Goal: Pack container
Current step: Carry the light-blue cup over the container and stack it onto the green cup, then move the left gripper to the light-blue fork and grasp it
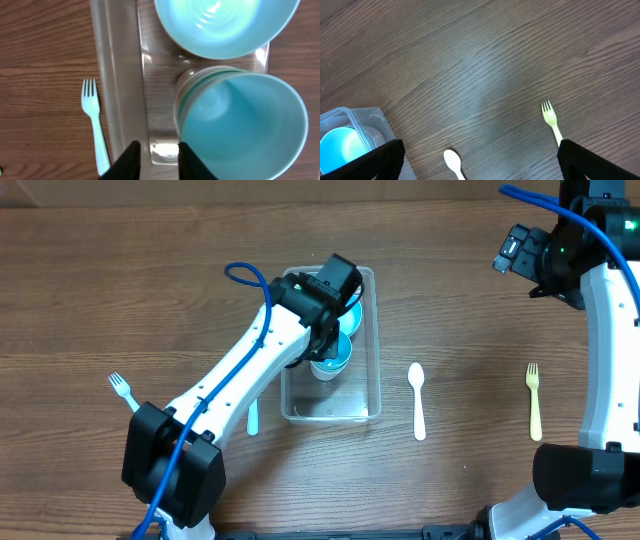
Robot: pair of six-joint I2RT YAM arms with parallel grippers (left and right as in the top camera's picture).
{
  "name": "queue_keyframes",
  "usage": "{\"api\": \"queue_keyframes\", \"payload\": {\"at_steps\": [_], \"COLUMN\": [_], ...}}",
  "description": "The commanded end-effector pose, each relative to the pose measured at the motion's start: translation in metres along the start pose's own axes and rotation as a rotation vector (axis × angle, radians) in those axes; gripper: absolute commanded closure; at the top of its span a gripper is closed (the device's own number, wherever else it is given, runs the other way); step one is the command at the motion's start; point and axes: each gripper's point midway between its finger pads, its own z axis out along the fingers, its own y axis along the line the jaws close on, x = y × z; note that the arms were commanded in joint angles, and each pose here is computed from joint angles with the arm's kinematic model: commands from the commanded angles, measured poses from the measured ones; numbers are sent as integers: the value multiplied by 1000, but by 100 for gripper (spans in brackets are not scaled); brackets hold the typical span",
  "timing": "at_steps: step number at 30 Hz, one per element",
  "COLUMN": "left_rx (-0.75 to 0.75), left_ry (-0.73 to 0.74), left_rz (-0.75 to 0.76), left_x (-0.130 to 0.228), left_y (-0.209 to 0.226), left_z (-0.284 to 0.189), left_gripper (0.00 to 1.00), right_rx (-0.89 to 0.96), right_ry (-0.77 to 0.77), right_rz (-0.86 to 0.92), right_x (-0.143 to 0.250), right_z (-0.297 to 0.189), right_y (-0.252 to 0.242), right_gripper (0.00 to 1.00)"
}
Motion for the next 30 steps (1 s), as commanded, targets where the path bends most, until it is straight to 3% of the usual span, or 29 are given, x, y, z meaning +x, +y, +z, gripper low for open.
{"api": "queue_keyframes", "payload": {"at_steps": [1,5,10,14,19,24,30], "left_rx": [37,52,-15,-73,46,59,85], "left_ry": [-65,-107,-8,86,167,182,105], "left_rz": [-126,-319,-442,-465,-472,-444,-424], "left_x": [-26,-30,8,41,77,100,100], "left_y": [27,98,154,158,131,126,124], "left_z": [-28,-68,-82,-41,32,70,98], "left_gripper": [73,72,66,65,65,64,63], "right_rx": [-7,-7,-7,-7,-7,-7,-7], "right_ry": [-13,-13,-12,-12,-12,-12,-13], "right_rz": [6,6,6,6,6,6,6], "right_x": [-1,-1,-1,-1,-1,-1,-1], "right_z": [-4,-4,-4,-4,-4,-4,-4], "right_y": [1,1,1,1,1,1,1], "right_gripper": [0,0,0,0,0,0,0]}}
